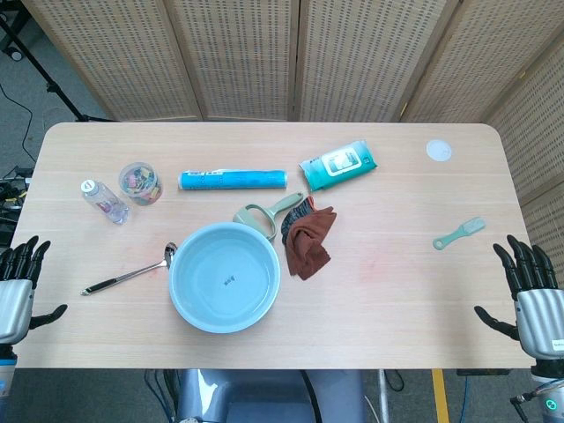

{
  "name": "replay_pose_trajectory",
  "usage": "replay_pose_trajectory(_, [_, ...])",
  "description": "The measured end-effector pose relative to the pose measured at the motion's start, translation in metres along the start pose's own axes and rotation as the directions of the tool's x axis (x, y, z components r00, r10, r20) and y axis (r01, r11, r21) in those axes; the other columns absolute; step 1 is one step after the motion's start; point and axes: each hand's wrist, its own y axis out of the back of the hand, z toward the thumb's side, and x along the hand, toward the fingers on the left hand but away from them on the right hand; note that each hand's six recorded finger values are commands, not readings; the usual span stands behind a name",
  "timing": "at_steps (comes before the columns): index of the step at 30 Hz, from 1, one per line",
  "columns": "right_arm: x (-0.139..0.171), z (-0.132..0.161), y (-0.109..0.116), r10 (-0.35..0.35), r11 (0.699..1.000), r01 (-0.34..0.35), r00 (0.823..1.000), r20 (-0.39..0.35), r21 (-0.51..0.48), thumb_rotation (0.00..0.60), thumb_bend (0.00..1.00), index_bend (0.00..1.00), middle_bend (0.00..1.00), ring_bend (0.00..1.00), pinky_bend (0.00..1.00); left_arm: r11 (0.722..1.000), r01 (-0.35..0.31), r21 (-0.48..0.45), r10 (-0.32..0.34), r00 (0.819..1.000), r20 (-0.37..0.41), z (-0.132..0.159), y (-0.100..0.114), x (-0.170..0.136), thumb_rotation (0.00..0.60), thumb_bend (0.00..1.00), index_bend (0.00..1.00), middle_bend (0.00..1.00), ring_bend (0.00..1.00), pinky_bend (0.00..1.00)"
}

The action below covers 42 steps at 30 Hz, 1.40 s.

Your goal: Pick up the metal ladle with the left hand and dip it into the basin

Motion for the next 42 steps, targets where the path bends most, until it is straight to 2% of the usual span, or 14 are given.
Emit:
replay_pose_trajectory(16, [-0.002,0.000,-0.006,0.022,1.000,-0.022,1.000,0.009,-0.004,0.600,0.00,0.00,0.00,0.00,0.00,1.000,0.022,0.004,-0.022,1.000,-0.016,-0.005,-0.004,0.005,0.600,0.06,0.00,0.02,0.00,0.00])
replay_pose_trajectory(18, [-0.002,0.000,-0.006,0.023,1.000,-0.023,1.000,0.008,-0.003,0.600,0.00,0.00,0.00,0.00,0.00,1.000,0.024,0.003,-0.024,1.000,-0.018,-0.005,-0.005,0.007,0.600,0.07,0.00,0.24,0.07,0.01])
replay_pose_trajectory(19, [-0.002,0.000,-0.006,0.023,1.000,-0.023,1.000,0.007,-0.001,0.600,0.00,0.00,0.00,0.00,0.00,1.000,0.019,-0.003,-0.019,1.000,-0.018,-0.005,-0.005,0.009,0.600,0.07,0.00,0.47,0.24,0.08])
replay_pose_trajectory(20, [-0.002,0.001,-0.007,0.024,1.000,-0.024,1.000,0.006,0.001,0.600,0.00,0.00,0.00,0.00,0.00,1.000,0.016,-0.010,-0.016,1.000,-0.020,-0.005,-0.005,0.011,0.600,0.07,0.00,0.68,0.44,0.22])
replay_pose_trajectory(21, [-0.002,0.000,-0.007,0.026,1.000,-0.026,1.000,0.006,0.002,0.600,0.00,0.00,0.00,0.00,0.00,1.000,0.014,-0.017,-0.014,1.000,-0.024,-0.005,-0.006,0.012,0.600,0.08,0.00,0.78,0.58,0.34])
replay_pose_trajectory(22, [-0.002,0.000,-0.007,0.028,1.000,-0.028,1.000,0.007,0.002,0.600,0.00,0.00,0.00,0.00,0.00,1.000,0.011,-0.026,-0.012,1.000,-0.029,-0.005,-0.008,0.014,0.600,0.08,0.00,0.88,0.72,0.50])
replay_pose_trajectory(23, [-0.002,0.000,-0.007,0.030,1.000,-0.030,1.000,0.009,0.004,0.600,0.00,0.00,0.00,0.00,0.00,0.999,0.010,-0.030,-0.011,0.999,-0.033,-0.005,-0.010,0.016,0.600,0.08,0.00,0.93,0.81,0.63])
replay_pose_trajectory(25, [-0.002,-0.002,-0.008,0.036,0.999,-0.036,0.999,0.017,0.006,0.600,0.00,0.00,0.00,0.00,0.00,0.999,0.019,-0.033,-0.021,0.999,-0.043,-0.006,-0.015,0.020,0.600,0.08,0.00,0.99,0.89,0.77])
replay_pose_trajectory(26, [-0.002,-0.004,-0.009,0.041,0.999,-0.041,0.999,0.023,0.007,0.600,0.00,0.00,0.00,0.00,0.00,0.999,0.029,-0.035,-0.030,0.998,-0.046,-0.006,-0.018,0.021,0.600,0.07,0.00,1.00,0.92,0.83])
replay_pose_trajectory(28, [-0.003,-0.005,-0.009,0.046,0.999,-0.046,0.999,0.029,0.005,0.600,0.00,0.00,0.00,0.00,0.00,0.997,0.061,-0.043,-0.063,0.997,-0.050,-0.005,-0.026,0.024,0.600,0.07,0.00,1.00,0.95,0.88])
replay_pose_trajectory(32, [-0.002,-0.003,-0.008,0.049,0.999,-0.049,0.999,0.022,-0.001,0.600,0.00,0.00,0.00,0.00,0.00,0.984,0.161,-0.071,-0.165,0.985,-0.050,-0.003,-0.047,0.030,0.600,0.07,0.05,1.00,0.95,0.88])
replay_pose_trajectory(33, [-0.002,-0.003,-0.008,0.049,0.999,-0.049,0.999,0.021,-0.003,0.600,0.00,0.00,0.00,0.00,0.00,0.979,0.188,-0.079,-0.192,0.980,-0.056,-0.004,-0.053,0.032,0.600,0.08,0.08,1.00,0.95,0.88])
replay_pose_trajectory(37, [-0.001,-0.003,-0.007,0.054,0.999,-0.054,0.998,0.021,-0.008,0.600,0.00,0.00,0.00,0.00,0.00,0.951,0.273,-0.147,-0.289,0.952,-0.103,-0.011,-0.074,0.042,0.600,0.27,0.20,1.00,0.95,0.88])
replay_pose_trajectory(42, [-0.002,-0.004,-0.007,0.062,0.998,-0.061,0.998,0.027,-0.014,0.600,0.00,0.00,0.00,0.00,0.00,0.913,0.342,-0.223,-0.376,0.917,-0.134,-0.016,-0.094,0.055,0.600,0.30,0.30,1.00,0.95,0.88])
